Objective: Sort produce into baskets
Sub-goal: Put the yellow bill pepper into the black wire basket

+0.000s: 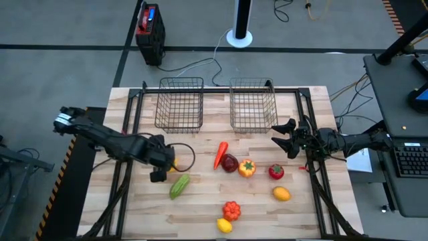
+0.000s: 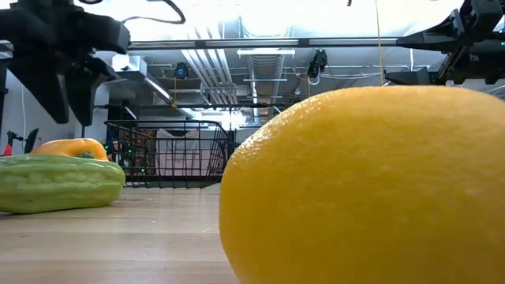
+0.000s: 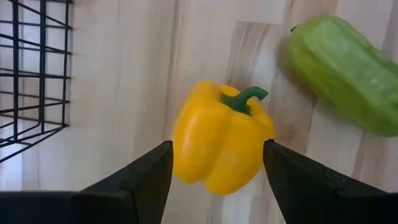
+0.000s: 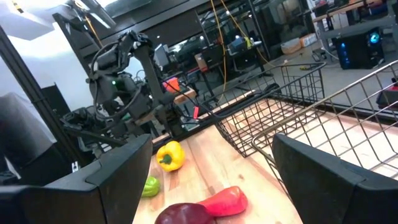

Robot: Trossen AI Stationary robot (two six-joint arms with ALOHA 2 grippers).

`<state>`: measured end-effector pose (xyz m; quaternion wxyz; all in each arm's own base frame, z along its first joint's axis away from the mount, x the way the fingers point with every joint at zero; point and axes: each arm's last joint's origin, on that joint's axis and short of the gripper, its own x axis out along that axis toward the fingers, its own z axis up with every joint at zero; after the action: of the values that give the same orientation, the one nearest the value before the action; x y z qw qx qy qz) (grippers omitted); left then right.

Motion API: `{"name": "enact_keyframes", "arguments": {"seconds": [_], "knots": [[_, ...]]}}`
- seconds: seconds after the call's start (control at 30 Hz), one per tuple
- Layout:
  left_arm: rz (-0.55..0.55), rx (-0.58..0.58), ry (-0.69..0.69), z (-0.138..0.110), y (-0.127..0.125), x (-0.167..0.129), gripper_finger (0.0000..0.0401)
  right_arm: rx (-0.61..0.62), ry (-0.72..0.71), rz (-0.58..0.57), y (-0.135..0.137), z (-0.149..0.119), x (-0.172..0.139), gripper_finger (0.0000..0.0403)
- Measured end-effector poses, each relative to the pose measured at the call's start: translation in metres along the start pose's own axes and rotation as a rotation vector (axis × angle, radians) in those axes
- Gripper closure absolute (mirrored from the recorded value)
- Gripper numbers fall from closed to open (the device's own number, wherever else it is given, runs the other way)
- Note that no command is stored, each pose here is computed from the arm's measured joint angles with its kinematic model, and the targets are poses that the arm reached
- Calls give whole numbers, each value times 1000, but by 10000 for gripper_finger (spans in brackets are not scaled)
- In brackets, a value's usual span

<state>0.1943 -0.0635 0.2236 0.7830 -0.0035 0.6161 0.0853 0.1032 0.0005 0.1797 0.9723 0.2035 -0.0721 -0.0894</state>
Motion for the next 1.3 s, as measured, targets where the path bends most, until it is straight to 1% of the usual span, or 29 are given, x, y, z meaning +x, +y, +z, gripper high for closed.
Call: {"name": "enact_keyframes", "arguments": {"seconds": [0.4,0.47,0.57,0.67,0.77,0.83,0.97,1.07,1.1,1.13,1.2,1.23,1.3], "knots": [[-4,7,-7,0,1,-2,170,1,13,32,1,0,0,78],[-15,29,-6,0,0,-2,170,2,12,32,1,0,0,78],[-67,87,14,-1,-1,-2,170,14,13,32,1,0,0,78],[-71,98,16,-1,-1,-2,165,17,13,32,1,0,0,78],[-68,99,16,-1,-1,-2,139,17,13,32,1,0,0,78],[-53,102,9,-1,-1,-2,112,17,13,32,1,0,0,78],[31,91,-37,1,1,-2,53,17,13,33,1,0,0,78],[51,84,-73,4,1,-1,22,17,13,33,1,0,0,78],[46,76,-84,5,0,-1,15,17,13,33,1,0,0,78],[37,43,-95,6,0,-1,8,16,13,33,1,0,0,78],[22,-57,-123,9,-1,-1,3,9,13,33,1,0,0,78],[18,-89,-125,9,-2,-1,4,8,13,33,1,0,0,78],[-12,-97,-93,7,-2,-1,8,8,13,33,1,0,0,78]]}}
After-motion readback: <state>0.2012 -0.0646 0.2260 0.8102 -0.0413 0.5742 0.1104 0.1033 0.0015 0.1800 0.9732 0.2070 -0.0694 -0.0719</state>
